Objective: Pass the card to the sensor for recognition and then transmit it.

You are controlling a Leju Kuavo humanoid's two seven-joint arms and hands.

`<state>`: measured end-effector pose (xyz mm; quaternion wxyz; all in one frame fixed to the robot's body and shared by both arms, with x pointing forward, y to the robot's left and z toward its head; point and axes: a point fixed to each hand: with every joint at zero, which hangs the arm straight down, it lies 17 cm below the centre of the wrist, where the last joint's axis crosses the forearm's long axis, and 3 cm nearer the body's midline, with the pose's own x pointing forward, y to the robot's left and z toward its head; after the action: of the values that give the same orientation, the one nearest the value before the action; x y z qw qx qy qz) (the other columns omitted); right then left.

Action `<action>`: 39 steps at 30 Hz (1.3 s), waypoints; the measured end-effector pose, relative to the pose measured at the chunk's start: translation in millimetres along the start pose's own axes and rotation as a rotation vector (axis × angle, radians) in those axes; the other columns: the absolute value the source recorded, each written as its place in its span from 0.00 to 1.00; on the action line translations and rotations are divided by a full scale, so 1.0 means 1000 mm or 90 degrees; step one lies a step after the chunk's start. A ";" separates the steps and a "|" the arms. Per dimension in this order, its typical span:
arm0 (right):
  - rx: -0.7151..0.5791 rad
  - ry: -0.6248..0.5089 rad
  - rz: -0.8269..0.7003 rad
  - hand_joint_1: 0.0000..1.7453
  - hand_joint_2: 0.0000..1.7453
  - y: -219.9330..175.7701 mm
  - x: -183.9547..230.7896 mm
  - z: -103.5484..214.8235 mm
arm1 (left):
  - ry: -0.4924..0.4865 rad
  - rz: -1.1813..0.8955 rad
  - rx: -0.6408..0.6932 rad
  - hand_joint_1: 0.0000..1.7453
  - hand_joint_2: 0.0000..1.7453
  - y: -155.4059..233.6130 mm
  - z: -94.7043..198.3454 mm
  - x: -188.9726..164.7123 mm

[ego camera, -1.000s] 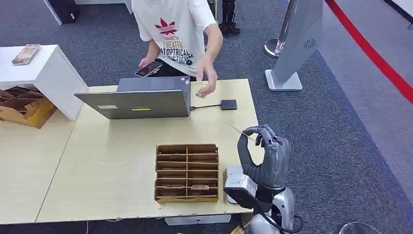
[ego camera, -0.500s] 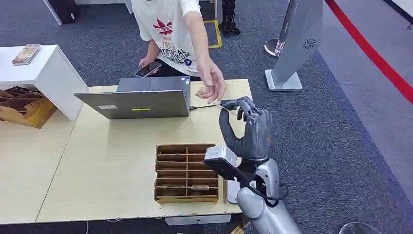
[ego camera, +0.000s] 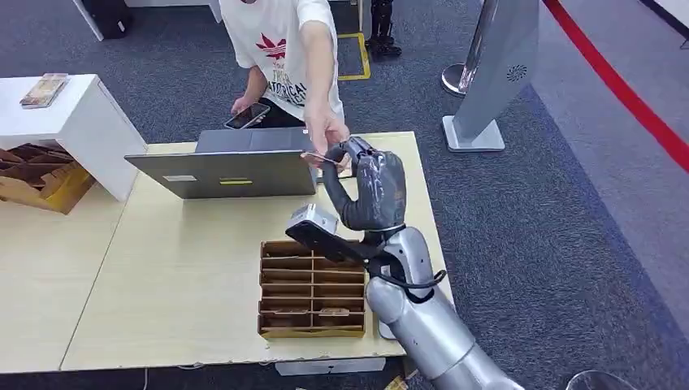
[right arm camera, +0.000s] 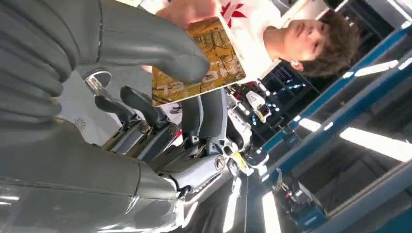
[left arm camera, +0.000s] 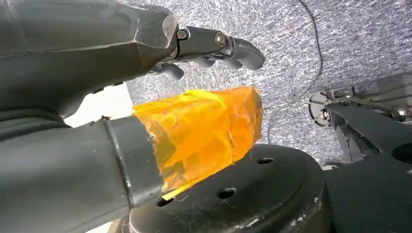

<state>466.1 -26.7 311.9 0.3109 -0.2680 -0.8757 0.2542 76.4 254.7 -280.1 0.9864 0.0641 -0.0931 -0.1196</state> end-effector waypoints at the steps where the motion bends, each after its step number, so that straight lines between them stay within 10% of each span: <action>1: 0.006 0.002 0.005 0.40 1.00 0.003 -0.002 0.000 | 0.000 -0.002 0.000 0.00 0.00 0.000 0.000 0.000; 2: 0.014 0.003 0.010 0.02 1.00 0.008 -0.004 0.000 | 0.000 -0.004 0.000 0.00 0.00 0.000 0.000 0.000; 7: 0.061 0.020 0.023 0.00 1.00 0.029 -0.015 0.007 | 0.001 -0.005 -0.001 0.00 0.00 0.000 0.000 0.000; 8: 0.077 0.028 0.024 0.00 0.00 0.035 -0.019 0.010 | 0.001 -0.004 0.000 0.00 0.00 0.001 0.000 0.000; 16: 0.227 0.064 -0.088 0.00 0.00 0.090 -0.009 0.045 | -0.003 0.013 -0.001 0.00 0.00 0.000 0.000 -0.002; 24: 0.403 0.073 -0.550 0.00 0.00 0.111 0.086 0.101 | -0.007 0.035 -0.004 0.00 0.00 -0.002 0.001 -0.008; 39: 0.416 0.158 -0.847 0.00 0.00 0.078 0.087 0.168 | 0.001 0.059 0.002 0.00 0.00 0.002 0.001 -0.018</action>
<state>318.7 37.7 185.8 0.5594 0.3970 -0.6911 0.2276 60.1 261.4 -282.1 0.9908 0.0615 -0.0955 -0.0734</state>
